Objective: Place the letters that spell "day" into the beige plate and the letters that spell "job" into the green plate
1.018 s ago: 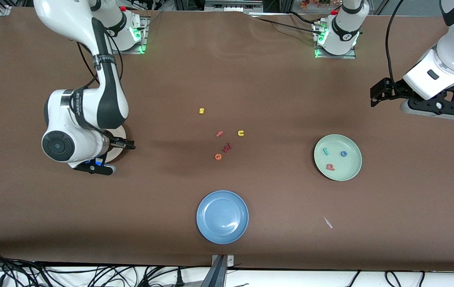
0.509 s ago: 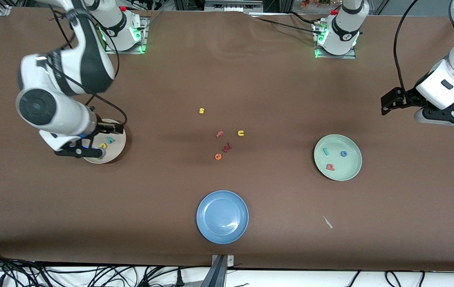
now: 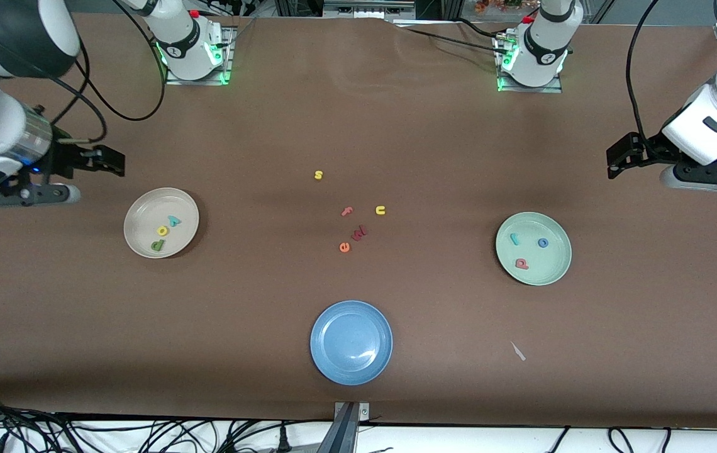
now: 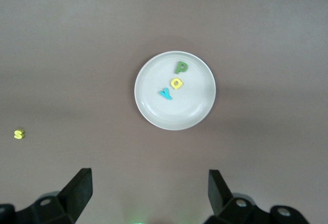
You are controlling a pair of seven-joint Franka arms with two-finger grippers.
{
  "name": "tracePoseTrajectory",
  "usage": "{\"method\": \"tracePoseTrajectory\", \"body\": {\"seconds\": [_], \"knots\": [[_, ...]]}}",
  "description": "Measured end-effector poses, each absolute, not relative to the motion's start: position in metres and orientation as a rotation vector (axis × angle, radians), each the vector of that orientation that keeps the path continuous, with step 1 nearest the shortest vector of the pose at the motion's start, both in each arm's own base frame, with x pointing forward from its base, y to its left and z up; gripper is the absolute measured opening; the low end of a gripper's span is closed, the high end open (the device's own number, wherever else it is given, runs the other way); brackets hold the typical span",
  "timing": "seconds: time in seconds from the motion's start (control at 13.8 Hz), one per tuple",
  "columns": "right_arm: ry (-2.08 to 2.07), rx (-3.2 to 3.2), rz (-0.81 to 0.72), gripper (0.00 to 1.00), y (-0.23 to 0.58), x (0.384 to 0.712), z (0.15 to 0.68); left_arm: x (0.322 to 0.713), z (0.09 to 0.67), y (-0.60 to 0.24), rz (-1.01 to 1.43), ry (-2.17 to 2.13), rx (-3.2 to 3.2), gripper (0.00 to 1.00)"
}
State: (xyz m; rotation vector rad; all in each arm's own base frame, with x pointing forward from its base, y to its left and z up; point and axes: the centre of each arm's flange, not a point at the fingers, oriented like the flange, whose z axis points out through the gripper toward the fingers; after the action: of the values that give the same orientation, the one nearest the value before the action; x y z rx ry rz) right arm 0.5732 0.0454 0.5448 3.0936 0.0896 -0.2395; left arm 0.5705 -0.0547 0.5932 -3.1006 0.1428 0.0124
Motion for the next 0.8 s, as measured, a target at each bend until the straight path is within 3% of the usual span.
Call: {"method": "tracePoseTrajectory", "body": {"seconds": [0.8], "knots": [[0.019,3.133,-0.225,1.0,0.007,0.55,0.585,0.567,0.59,-0.045,0.07,0.117,-3.098,1.0]]}}
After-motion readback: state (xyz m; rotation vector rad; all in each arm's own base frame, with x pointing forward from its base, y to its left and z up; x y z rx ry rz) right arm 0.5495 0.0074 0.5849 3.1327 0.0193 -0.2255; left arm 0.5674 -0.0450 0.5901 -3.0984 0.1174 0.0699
